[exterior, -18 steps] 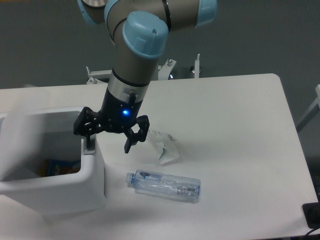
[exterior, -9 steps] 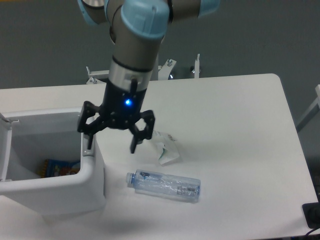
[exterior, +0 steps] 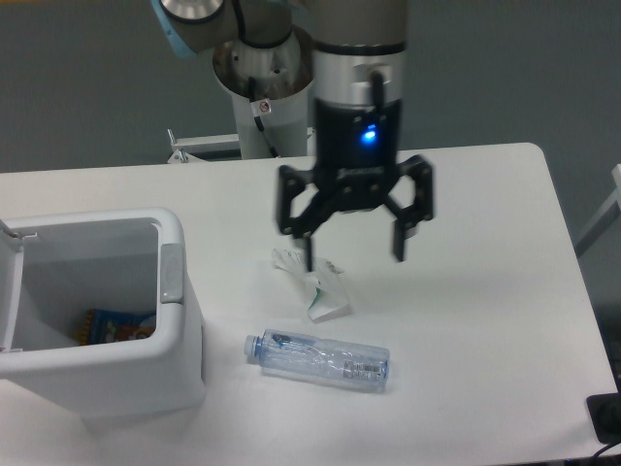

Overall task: Open the trash can
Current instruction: 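Lift the gripper up and away from the opened trash can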

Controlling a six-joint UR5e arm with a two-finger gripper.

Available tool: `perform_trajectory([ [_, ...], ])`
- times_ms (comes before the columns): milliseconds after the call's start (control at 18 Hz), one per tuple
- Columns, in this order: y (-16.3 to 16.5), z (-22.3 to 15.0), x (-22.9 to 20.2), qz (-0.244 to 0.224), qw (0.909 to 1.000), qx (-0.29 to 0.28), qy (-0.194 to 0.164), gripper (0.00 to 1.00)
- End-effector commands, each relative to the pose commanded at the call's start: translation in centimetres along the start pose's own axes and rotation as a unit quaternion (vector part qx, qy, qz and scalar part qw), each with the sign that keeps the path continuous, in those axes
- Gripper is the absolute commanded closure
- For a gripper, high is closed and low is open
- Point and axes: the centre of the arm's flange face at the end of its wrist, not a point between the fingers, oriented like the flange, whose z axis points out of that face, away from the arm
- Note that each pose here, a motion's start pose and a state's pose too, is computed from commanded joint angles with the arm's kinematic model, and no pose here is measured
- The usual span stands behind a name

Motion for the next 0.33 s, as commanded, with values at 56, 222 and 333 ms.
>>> perform_trajectory([
  [56,1.5,-0.4,-0.7,0.044,0.9988,-0.018,-0.008,0.0],
  [222,4.9,0.7,-1.7,0.145,0.9866,-0.072,-0.022,0.0],
  [333,5.6,1.3,-1.9,0.161,0.9831,-0.084,-0.026,0.0],
])
